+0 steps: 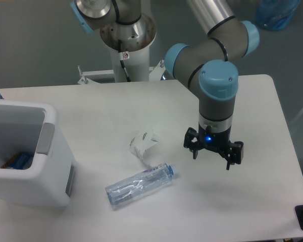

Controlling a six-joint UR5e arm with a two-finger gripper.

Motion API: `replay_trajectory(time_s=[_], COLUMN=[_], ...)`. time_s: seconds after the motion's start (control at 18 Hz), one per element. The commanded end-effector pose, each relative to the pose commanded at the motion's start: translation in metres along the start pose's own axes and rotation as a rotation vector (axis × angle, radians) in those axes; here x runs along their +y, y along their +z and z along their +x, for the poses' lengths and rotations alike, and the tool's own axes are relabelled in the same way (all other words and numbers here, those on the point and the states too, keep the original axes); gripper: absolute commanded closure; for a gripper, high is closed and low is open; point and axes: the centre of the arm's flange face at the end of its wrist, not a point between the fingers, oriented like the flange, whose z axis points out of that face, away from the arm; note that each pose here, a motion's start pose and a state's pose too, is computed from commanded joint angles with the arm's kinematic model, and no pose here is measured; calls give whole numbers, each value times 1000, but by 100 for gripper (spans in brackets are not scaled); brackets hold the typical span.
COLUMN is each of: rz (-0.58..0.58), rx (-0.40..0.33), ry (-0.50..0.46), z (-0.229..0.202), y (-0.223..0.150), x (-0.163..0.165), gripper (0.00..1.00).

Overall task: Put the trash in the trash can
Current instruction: 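Move the gripper over the crumpled white paper and lower it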

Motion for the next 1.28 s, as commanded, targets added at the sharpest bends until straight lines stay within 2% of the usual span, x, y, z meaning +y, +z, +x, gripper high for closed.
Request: replay_trajectory(time_s=[0.17,0.33,0.5,0.72,1.11,1.17,1.28], rz=[-19,-34,-57,-62,-119,-171,-261], rx=[3,27,44,67,145,125,89], ry=[0,21,-36,-28,63,108,142], z=[10,43,61,103,188,207,230], y=[0,2,14,26,43,53,75], x=[6,5,14,-8,1,-9,-13], gripper=[0,0,0,0,0,0,0])
